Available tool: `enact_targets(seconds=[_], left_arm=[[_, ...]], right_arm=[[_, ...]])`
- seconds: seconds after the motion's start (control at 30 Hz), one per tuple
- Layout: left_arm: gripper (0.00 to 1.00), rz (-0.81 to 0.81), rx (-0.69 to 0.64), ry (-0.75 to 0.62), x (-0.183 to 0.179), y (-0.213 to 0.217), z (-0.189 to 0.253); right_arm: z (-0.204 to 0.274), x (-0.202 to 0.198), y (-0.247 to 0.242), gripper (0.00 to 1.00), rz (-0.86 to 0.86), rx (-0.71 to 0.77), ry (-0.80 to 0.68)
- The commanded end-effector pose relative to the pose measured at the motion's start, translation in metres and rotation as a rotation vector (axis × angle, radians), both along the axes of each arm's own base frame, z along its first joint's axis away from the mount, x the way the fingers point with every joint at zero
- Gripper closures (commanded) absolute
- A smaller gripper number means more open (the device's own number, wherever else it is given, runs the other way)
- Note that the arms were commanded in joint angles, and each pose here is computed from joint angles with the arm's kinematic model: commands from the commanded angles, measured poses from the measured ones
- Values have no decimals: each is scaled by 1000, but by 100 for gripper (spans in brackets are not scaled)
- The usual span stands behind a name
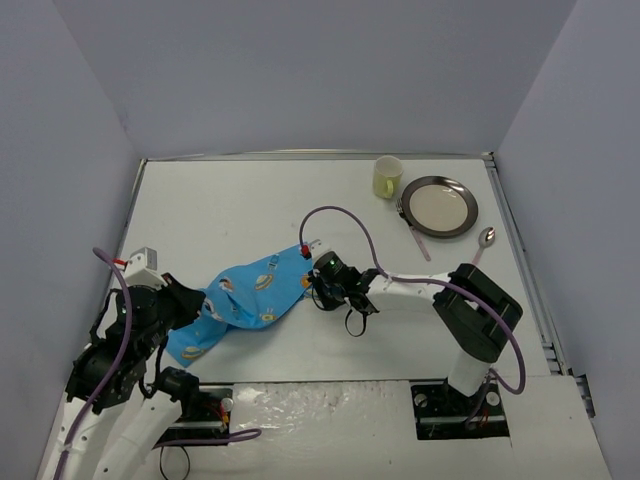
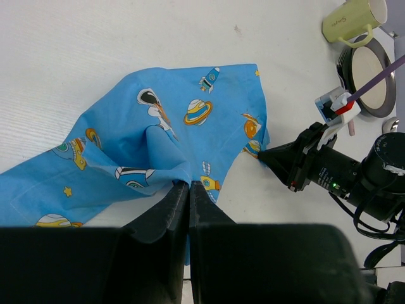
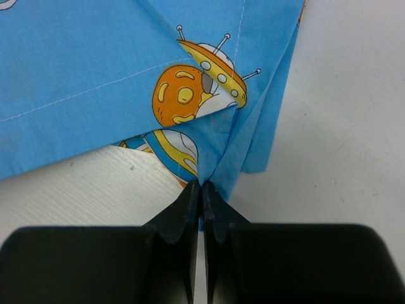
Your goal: Set the dinner table for one person
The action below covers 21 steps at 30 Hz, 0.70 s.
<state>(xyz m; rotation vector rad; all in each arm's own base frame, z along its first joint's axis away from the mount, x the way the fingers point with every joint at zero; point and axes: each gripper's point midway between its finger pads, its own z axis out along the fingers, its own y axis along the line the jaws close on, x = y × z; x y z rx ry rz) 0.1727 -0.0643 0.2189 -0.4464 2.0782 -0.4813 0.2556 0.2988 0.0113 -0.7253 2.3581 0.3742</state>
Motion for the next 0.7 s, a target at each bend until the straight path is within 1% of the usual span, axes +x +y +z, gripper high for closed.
enact_targets(seconds=[0.0,0.13,0.23,0.3,0.37,0.4,0.47,0.53,0.57,0.6,0.67], left_arm=[[100,15,-5,-72,9,2,27],[100,23,8,-118,25,0,40],[100,36,62,-189,58,-1,76],[100,50,113,-235,83,0,106],[100,57,177,-246,116,-1,122],[100,55,189,-264,133,-4,138],[100,72,196,-300,162,2,166],[100,82,166,-386,184,7,216],[100,78,155,-404,194,9,228],[100,68,140,-432,210,14,247],[100,60,134,-474,232,24,270]], right_arm=[[6,8,-1,100,-25,-4,-45],[44,27,3,100,-42,9,-129],[91,59,-2,100,-88,10,-212],[149,98,-2,100,-131,59,-306],[181,123,-10,100,-164,86,-340],[207,142,-17,100,-191,102,-373],[253,170,-26,100,-219,123,-446],[314,198,-37,100,-248,137,-564],[313,205,-42,100,-262,127,-567],[355,215,-49,100,-283,156,-645],[388,226,-63,100,-310,172,-713]])
